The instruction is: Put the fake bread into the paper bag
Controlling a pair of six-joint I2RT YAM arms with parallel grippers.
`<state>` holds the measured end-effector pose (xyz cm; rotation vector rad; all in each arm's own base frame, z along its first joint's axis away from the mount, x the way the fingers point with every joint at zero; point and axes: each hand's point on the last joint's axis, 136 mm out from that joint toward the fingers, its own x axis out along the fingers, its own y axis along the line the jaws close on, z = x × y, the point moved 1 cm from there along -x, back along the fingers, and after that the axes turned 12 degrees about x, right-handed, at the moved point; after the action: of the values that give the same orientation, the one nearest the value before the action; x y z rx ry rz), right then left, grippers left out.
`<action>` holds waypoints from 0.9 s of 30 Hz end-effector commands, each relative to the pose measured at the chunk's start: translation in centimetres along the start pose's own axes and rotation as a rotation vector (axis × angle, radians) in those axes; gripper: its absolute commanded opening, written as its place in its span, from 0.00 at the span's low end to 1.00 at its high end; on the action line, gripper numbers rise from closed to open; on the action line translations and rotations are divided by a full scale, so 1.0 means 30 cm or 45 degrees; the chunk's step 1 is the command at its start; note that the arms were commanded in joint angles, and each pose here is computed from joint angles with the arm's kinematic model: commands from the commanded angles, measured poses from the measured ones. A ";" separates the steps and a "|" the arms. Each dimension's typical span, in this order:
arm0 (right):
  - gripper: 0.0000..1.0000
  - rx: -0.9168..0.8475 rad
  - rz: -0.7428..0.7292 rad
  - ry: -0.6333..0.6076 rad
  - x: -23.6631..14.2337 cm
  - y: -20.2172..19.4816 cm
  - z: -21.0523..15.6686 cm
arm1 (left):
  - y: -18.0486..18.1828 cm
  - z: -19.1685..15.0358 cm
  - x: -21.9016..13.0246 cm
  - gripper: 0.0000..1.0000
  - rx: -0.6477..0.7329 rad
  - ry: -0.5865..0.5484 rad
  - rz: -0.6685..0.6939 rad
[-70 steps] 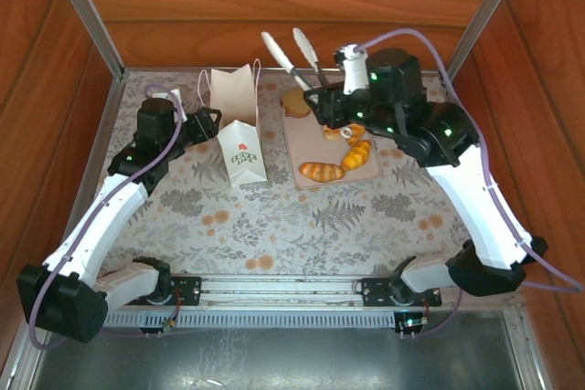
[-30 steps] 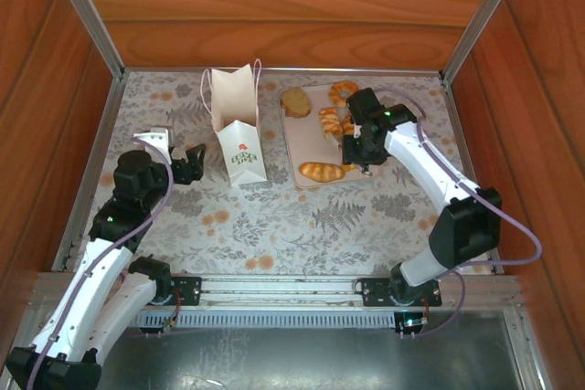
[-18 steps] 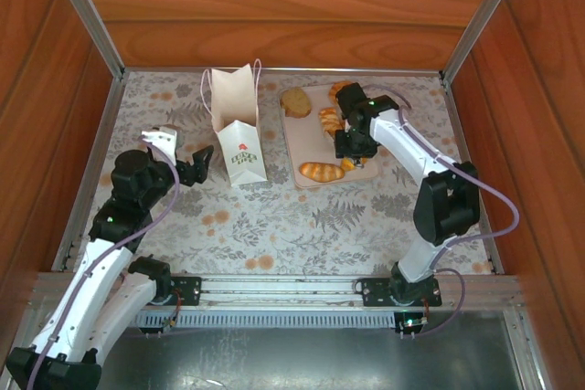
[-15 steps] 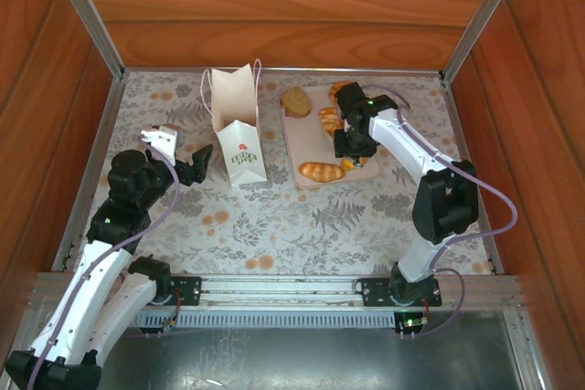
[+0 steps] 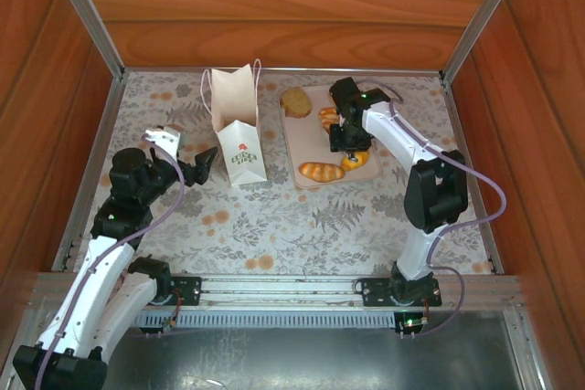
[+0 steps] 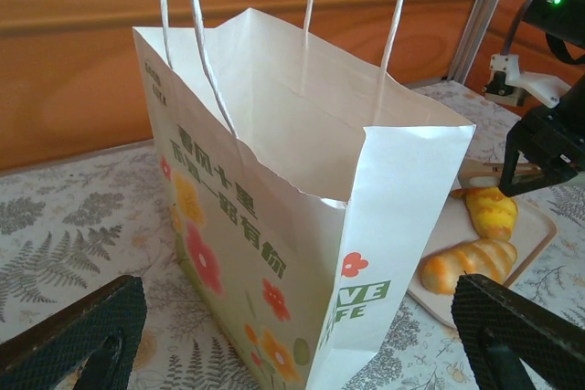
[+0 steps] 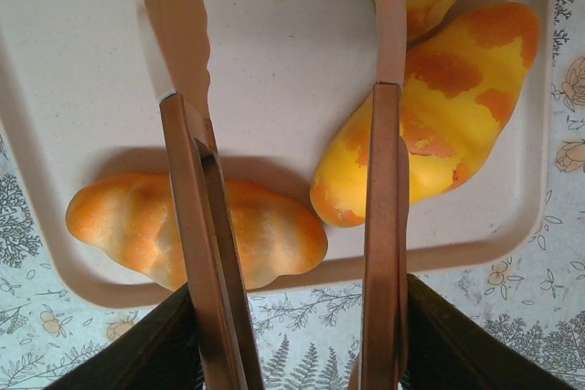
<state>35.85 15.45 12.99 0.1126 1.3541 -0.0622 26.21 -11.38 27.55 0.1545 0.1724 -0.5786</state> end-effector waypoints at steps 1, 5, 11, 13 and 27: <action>0.54 0.018 -0.013 -0.007 -0.001 -0.006 0.019 | -0.006 0.032 -0.005 0.91 -0.001 -0.053 -0.028; 0.54 0.009 -0.006 -0.016 0.005 0.002 0.031 | -0.002 0.033 -0.008 0.91 -0.004 -0.058 -0.020; 0.53 0.012 0.017 -0.020 0.007 0.018 0.042 | 0.001 0.032 -0.007 0.91 -0.009 -0.057 -0.021; 0.53 0.010 0.028 -0.017 0.006 0.022 0.041 | 0.001 0.030 -0.006 0.91 -0.009 -0.053 -0.022; 0.53 0.011 0.010 -0.011 0.019 0.018 0.043 | 0.005 0.027 -0.003 0.91 -0.018 -0.048 -0.024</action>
<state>36.55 16.10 12.45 0.1243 1.3578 -0.0468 26.35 -11.23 27.77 0.1345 0.1660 -0.5864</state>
